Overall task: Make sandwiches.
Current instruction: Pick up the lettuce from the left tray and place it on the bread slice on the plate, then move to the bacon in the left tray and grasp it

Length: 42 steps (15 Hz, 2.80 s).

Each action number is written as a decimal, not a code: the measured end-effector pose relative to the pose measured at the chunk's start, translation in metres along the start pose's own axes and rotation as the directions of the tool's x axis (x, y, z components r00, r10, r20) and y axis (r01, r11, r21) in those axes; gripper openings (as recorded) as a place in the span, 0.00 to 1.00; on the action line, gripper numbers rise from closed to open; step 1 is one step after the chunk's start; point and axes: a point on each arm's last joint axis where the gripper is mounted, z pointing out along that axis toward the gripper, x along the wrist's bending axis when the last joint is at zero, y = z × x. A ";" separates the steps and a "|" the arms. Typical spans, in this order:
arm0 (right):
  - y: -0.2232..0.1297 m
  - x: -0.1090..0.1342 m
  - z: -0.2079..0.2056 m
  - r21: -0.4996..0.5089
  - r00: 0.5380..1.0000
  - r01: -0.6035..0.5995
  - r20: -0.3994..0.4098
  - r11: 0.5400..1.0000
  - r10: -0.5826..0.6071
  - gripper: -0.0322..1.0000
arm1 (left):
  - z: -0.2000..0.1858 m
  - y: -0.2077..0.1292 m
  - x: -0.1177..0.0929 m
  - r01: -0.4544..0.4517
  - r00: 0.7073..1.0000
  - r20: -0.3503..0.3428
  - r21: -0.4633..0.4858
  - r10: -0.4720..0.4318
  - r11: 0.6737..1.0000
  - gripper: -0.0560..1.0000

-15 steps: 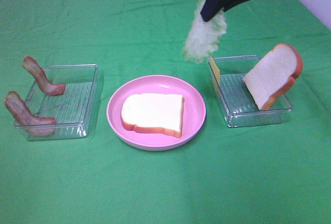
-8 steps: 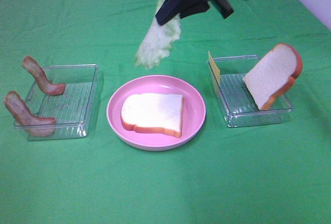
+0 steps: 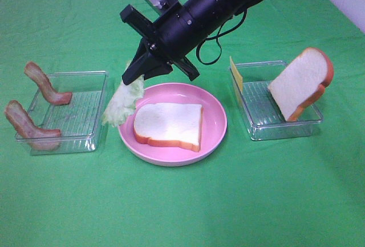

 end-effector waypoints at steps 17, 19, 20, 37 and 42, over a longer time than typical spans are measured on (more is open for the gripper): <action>0.010 -0.044 0.003 -0.085 0.932 -0.014 0.360 0.996 0.044 0.49 | 0.000 0.000 0.000 0.000 1.000 0.000 0.000 0.000 1.000 0.69; 0.012 -0.045 0.002 -0.095 0.925 0.030 0.380 0.995 0.009 0.59 | 0.000 0.000 0.000 0.000 1.000 0.000 0.000 0.000 1.000 0.69; 0.013 -0.045 0.002 -0.099 0.924 0.038 0.383 0.994 0.003 0.62 | 0.000 0.000 0.000 0.000 1.000 0.000 0.000 0.000 1.000 0.69; -0.009 0.075 -0.139 -0.118 0.675 0.374 0.715 0.920 -0.183 0.67 | 0.000 0.000 0.000 0.000 1.000 0.000 0.000 0.000 1.000 0.69; -0.062 0.109 -0.182 -0.242 0.686 0.370 0.723 0.897 -0.088 0.67 | 0.000 0.000 0.000 0.000 1.000 0.000 0.000 0.000 1.000 0.69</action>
